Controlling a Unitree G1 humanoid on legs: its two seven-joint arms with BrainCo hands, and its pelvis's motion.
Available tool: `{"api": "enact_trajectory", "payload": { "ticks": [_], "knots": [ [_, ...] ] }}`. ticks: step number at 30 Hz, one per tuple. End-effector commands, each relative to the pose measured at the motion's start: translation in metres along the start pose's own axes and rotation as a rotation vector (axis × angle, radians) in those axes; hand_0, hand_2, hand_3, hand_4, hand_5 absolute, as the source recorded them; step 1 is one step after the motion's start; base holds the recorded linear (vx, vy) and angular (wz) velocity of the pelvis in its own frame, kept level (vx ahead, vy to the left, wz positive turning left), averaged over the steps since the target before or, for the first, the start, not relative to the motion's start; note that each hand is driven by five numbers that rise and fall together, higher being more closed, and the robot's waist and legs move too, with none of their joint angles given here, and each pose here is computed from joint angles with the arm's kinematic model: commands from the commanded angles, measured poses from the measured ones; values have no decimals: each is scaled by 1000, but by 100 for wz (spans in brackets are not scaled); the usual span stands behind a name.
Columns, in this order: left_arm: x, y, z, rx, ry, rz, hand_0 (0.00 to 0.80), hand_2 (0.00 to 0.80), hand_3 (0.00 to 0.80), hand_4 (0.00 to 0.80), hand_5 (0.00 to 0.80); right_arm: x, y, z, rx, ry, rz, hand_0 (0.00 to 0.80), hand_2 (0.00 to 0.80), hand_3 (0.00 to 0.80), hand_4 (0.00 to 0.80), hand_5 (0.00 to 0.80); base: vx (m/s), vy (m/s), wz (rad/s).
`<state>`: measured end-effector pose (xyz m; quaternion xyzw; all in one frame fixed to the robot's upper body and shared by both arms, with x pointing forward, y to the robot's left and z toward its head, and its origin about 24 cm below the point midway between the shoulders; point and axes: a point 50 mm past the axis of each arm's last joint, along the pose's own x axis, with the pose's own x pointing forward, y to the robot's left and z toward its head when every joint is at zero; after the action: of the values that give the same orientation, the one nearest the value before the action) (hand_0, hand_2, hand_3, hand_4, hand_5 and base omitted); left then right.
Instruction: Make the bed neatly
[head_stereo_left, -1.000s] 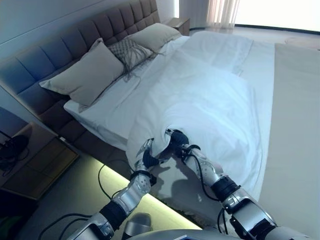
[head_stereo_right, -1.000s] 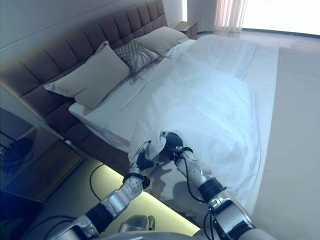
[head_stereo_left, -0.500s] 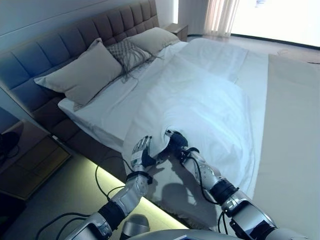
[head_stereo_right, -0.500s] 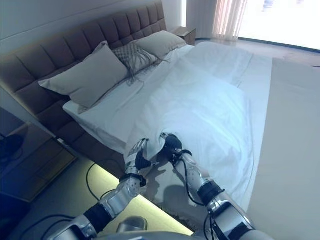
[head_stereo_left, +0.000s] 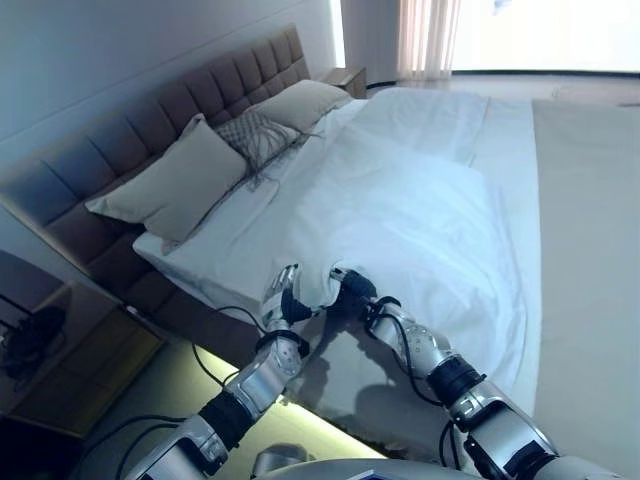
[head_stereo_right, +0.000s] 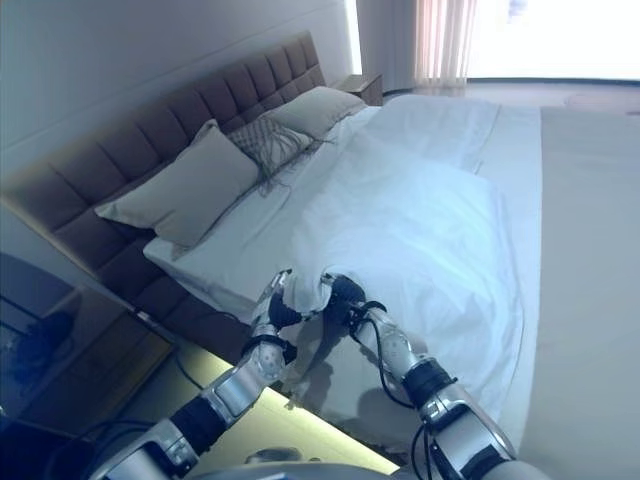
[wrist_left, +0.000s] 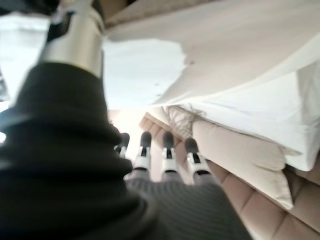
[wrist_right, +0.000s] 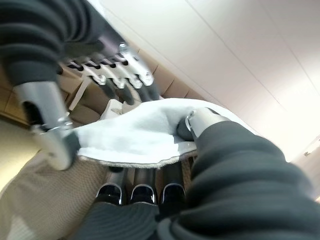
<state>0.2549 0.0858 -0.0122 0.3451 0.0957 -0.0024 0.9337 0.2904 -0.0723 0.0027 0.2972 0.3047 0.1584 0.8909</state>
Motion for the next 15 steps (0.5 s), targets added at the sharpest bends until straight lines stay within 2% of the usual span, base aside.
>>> {"api": "enact_trajectory", "payload": {
  "ticks": [1, 10, 11, 12, 13, 15],
  "knots": [
    [18, 23, 47, -127, -161, 95, 0, 0, 0, 0, 0, 3, 69, 33, -24, -107, 259, 800, 800, 800, 800, 800, -49, 143, -10],
    [15, 8, 53, -302, -122, -15, 0, 0, 0, 0, 0, -1, 71, 31, -111, -75, 217, 800, 800, 800, 800, 800, -57, 126, -10],
    [14, 5, 53, -312, -112, -31, 94, 94, 94, 94, 94, -1, 71, 31, -116, -72, 214, 800, 800, 800, 800, 800, 9, 72, -8],
    [13, 3, 52, -322, -107, -44, 747, 747, 747, 747, 747, -1, 71, 30, -121, -69, 214, 800, 800, 800, 800, 800, 12, 70, -7],
    [12, 1, 52, -336, -107, -51, 800, 800, 800, 800, 800, -1, 71, 28, -128, -62, 214, 800, 800, 800, 800, 800, 13, 69, -4],
    [11, -1, 52, -353, -104, -49, 800, 800, 800, 800, 800, -2, 70, 25, -135, -53, 213, 800, 800, 800, 800, 800, 15, 54, -3]
  ]
}}
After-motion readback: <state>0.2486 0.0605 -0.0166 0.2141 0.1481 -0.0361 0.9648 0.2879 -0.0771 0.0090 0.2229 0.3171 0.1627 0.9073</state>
